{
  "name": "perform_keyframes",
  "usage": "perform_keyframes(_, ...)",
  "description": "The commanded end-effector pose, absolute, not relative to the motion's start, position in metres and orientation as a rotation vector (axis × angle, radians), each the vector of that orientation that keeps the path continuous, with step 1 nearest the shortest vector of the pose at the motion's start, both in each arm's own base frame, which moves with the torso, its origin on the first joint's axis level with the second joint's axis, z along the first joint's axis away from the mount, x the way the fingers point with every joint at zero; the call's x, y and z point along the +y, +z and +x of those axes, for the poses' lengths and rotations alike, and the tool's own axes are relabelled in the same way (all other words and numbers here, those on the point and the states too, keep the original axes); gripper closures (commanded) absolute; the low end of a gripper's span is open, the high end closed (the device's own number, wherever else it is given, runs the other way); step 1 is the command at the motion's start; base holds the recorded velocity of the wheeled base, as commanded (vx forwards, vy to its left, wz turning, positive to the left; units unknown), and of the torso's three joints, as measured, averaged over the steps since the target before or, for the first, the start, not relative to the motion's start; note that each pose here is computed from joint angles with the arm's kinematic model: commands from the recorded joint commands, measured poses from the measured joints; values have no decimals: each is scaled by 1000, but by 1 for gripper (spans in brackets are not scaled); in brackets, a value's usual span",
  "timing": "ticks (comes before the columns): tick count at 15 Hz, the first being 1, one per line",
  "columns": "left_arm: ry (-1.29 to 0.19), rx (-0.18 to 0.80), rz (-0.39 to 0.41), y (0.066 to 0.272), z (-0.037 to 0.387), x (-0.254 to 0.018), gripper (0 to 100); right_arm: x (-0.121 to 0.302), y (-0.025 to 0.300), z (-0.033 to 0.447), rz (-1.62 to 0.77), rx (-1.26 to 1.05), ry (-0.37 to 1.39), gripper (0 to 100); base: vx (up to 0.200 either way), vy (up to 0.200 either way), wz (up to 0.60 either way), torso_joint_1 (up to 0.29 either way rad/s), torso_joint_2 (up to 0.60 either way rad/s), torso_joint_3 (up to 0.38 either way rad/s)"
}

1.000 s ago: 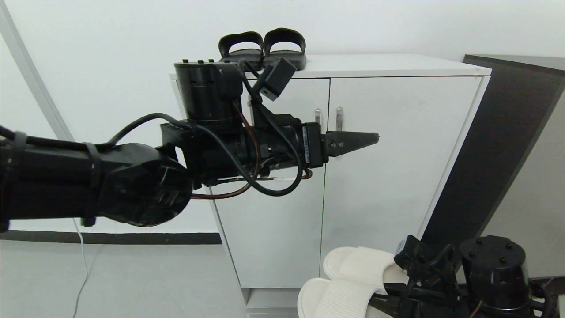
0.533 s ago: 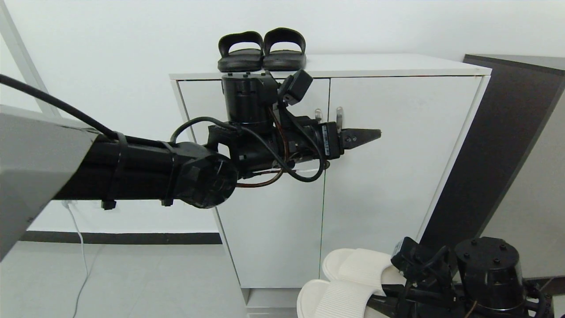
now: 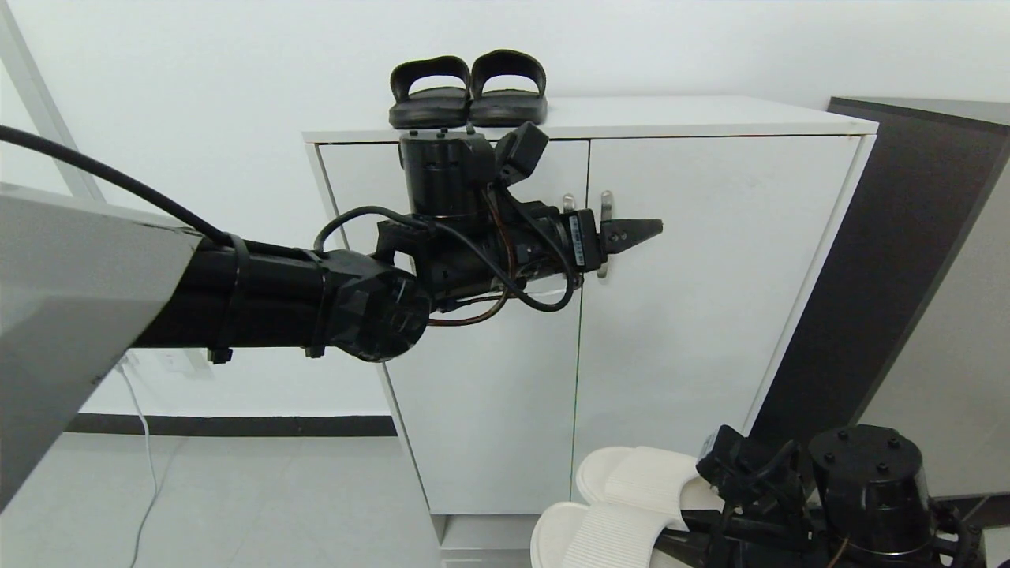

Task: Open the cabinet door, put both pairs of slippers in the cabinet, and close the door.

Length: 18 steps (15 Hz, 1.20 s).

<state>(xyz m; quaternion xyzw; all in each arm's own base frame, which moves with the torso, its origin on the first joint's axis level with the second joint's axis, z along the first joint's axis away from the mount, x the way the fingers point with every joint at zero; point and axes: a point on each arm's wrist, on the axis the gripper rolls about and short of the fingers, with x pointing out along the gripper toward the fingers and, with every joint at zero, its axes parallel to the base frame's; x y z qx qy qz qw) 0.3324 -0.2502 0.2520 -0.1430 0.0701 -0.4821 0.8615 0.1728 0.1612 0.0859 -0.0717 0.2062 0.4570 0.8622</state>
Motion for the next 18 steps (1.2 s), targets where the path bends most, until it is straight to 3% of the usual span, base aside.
perform_keyframes(1,-994,133,-303,252,340,-254,0,161,85,173,-151,434,959,100,0,0,0,0,0,0)
perform_keyframes(9,-985,182,-298,249,347,-262,0,161,85,173,-151,434,959,100,0,0,0,0,0,0)
perform_keyframes(10,-984,184,-298,248,347,-263,100,161,85,173,-151,434,959,100,0,0,0,0,0,0)
perform_keyframes(18,-999,226,-289,240,324,-257,100,160,83,172,-154,446,960,100,0,0,0,0,0,0)
